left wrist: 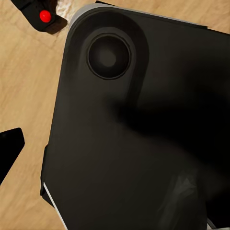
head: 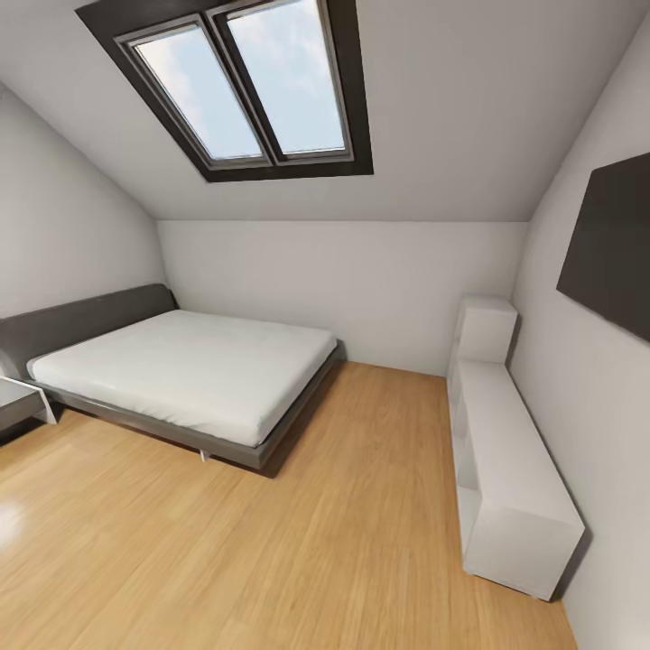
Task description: Attach the digital camera to the camera tripod in the bedroom.
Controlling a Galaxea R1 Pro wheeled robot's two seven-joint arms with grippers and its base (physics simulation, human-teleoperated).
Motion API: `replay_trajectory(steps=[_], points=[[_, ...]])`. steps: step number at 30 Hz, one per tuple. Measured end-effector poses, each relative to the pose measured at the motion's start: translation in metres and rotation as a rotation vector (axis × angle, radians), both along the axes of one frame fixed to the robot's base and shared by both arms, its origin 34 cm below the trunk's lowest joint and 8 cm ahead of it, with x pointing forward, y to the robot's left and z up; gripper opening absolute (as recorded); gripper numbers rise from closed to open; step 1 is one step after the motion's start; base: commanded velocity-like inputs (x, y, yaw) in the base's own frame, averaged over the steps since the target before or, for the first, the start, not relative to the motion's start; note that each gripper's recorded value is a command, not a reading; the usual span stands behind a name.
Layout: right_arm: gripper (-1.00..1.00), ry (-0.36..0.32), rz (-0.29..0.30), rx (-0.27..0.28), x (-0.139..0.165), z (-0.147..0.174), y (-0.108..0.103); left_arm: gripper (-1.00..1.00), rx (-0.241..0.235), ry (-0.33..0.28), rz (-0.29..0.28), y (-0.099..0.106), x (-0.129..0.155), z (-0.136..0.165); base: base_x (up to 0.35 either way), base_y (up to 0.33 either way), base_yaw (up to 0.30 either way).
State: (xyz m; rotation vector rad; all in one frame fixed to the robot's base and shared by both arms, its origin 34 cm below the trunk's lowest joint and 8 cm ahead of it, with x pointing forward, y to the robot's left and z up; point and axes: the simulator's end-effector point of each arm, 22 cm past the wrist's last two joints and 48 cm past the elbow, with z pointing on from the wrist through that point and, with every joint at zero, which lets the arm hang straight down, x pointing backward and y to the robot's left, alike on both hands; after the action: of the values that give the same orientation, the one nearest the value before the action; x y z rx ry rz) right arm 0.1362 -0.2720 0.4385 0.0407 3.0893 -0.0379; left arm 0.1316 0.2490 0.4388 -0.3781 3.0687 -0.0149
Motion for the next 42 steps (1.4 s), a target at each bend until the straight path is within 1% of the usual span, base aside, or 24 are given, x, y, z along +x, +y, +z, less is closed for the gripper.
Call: replay_trajectory(steps=[1,3,8,9,11,16,21,42], points=[[1.00,0.000,0.000,0.000,0.000,0.000,0.000,1.00,0.000,0.000,0.000,0.000,0.000,0.000,0.000,0.000,0.000],[1.00,-0.005,0.007,0.001,0.001,0.000,0.000,1.00,0.000,-0.016,0.003,-0.007,0.007,0.000,0.000,0.000,0.000],[1.00,-0.005,0.007,0.002,0.001,0.000,0.001,1.00,-0.004,-0.011,0.035,-0.023,0.007,0.001,0.000,0.000,0.000],[1.00,-0.005,0.007,0.003,0.001,0.000,0.002,1.00,0.005,-0.007,0.044,-0.019,0.005,0.001,0.000,0.000,0.000],[1.00,-0.005,0.007,0.005,0.001,0.000,0.003,1.00,0.006,-0.005,0.041,-0.012,0.004,0.000,0.000,0.000,0.000],[1.00,-0.006,0.007,0.004,0.001,0.000,0.003,1.00,-0.010,-0.007,0.022,-0.013,0.003,0.000,0.004,0.000,0.000],[1.00,-0.006,0.008,0.003,0.001,0.000,0.002,1.00,-0.013,-0.008,0.017,-0.012,0.003,0.000,0.117,0.000,0.000],[1.00,-0.006,0.008,0.000,0.001,0.000,0.000,1.00,-0.014,-0.006,0.016,-0.011,0.002,0.000,0.300,0.000,0.000]])
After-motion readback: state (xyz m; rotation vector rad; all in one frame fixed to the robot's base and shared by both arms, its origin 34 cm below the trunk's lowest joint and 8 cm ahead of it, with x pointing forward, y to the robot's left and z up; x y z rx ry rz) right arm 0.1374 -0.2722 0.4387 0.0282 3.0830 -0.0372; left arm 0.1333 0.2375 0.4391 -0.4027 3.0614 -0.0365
